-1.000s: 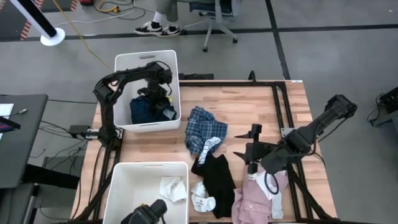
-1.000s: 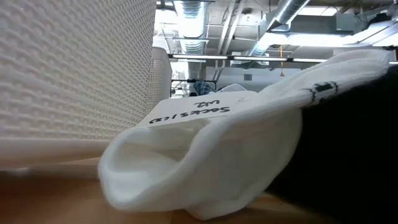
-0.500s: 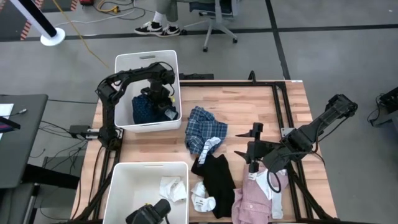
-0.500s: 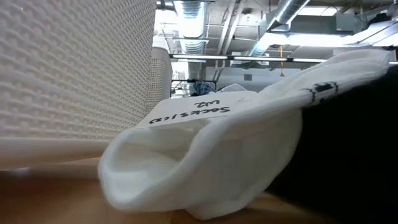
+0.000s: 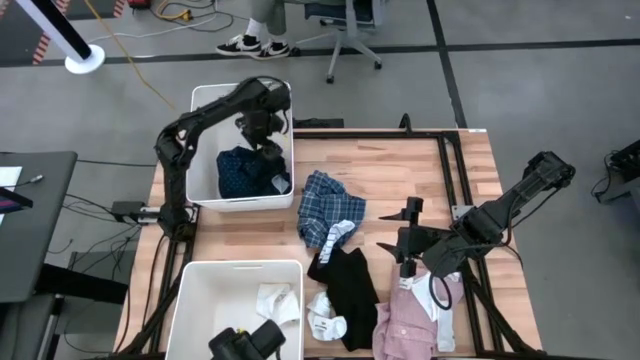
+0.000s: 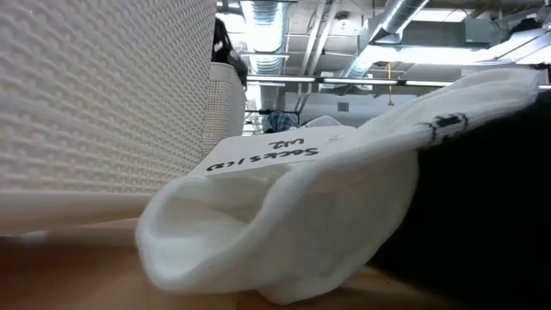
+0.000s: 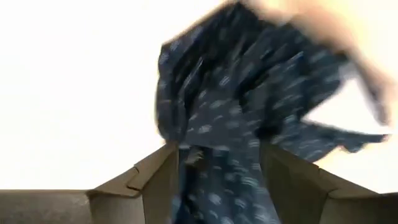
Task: Sort clothes
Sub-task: Put the blue shirt into the top white laundry organizer, then put the left white striped sock into the bottom white laundry organizer
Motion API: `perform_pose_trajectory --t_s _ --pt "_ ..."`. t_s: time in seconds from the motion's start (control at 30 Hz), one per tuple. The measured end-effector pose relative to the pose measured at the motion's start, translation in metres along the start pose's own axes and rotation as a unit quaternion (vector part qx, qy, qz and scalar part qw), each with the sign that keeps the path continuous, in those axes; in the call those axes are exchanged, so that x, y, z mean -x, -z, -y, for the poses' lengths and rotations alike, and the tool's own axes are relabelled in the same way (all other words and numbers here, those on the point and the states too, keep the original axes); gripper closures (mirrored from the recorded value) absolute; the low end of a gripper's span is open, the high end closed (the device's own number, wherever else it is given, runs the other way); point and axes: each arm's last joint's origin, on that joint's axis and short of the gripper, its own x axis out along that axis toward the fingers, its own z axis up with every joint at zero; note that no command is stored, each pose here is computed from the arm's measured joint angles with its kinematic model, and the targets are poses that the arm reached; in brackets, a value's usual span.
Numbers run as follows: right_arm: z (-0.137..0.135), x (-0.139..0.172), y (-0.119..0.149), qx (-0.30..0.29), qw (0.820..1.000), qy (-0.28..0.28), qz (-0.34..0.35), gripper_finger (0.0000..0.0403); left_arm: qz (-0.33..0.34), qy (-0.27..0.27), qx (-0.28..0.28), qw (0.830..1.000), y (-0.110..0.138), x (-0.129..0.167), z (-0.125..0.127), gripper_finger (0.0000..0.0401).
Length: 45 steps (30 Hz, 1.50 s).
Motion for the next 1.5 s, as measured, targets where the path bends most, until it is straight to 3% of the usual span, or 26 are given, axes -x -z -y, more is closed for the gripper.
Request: perform_pose_trajectory --t_s 0.4,0.73,0.93,1.3,1.5 --pt "0.0 0.0 0.001 0.003 1.0 0.0 -0.003 0.0098 0.15 -0.013 -0.003 0.989 0.033 0.083 0.006 0.0183" --pt "0.0 0.0 0.001 0.004 1.0 0.0 -0.003 0.0098 0.261 -0.013 -0.022 0.965 0.096 0.141 0.021 0.0183" --pt "0.0 0.0 0.001 0.004 1.0 0.0 -0.003 0.0098 0.358 -0.005 -0.064 0.931 0.151 0.175 0.045 0.0183" --pt "0.0 0.0 0.0 -0.001 1.0 0.0 -0.002 0.0098 0.518 0.059 -0.144 0.841 0.255 0.215 0.081 0.0183" --pt "0.0 0.0 0.0 -0.011 1.0 0.0 -0.002 0.0098 0.546 0.068 -0.166 0.818 0.293 0.217 0.089 0.0183"
